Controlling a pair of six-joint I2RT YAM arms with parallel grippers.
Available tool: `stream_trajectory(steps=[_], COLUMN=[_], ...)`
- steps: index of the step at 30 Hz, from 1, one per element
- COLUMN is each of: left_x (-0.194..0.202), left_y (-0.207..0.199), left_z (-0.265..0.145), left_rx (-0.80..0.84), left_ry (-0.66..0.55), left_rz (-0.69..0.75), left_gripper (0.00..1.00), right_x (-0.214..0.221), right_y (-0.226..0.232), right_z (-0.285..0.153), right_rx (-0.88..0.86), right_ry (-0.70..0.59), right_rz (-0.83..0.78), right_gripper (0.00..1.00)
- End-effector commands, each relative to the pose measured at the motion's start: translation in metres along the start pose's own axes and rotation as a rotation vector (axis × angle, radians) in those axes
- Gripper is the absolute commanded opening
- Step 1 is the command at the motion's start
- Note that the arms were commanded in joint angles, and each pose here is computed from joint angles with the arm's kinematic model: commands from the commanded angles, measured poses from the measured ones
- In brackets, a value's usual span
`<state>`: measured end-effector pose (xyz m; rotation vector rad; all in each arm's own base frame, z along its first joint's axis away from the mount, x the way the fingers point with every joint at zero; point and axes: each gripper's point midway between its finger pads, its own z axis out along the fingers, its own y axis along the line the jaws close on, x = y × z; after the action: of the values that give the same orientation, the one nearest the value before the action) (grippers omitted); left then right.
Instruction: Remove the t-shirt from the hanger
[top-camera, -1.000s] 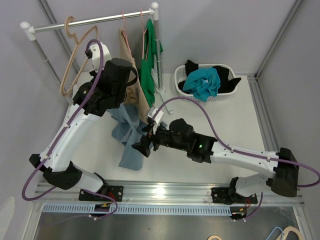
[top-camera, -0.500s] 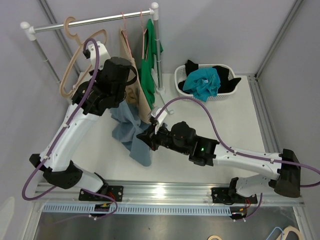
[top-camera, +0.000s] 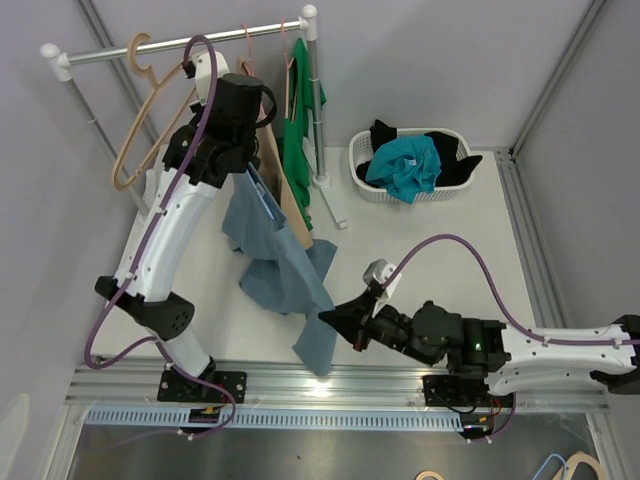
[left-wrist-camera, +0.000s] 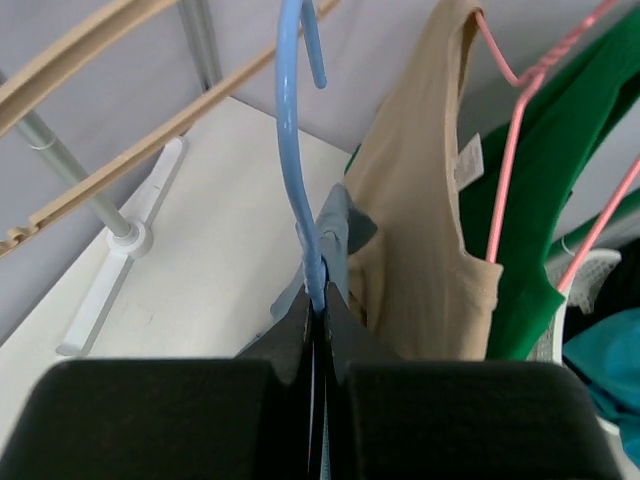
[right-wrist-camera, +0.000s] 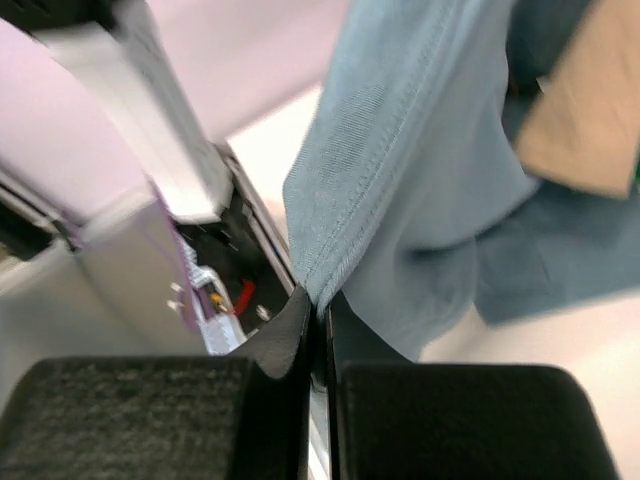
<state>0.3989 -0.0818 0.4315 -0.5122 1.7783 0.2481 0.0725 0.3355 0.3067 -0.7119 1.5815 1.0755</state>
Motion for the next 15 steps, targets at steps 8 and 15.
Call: stream_trajectory(steps=[8, 15], left_x=[-0.014, 0.065], left_y=[0.009, 0.057], left_z=[-0.078, -0.159], left_rx=[0.228, 0.502], left_ry=[0.064, 0.258], left_rz=[-0.095, -0.041], left_gripper=[0.01, 0.01], right_x=[0.036, -0.022], right_y=[-0.06, -0.1], right_z=[0.029, 0.083], right_rx=[0.176, 0.199], right_ry=[0.132, 0.114], right_rz=[0.009, -0.075], right_gripper=[0.0, 0.0])
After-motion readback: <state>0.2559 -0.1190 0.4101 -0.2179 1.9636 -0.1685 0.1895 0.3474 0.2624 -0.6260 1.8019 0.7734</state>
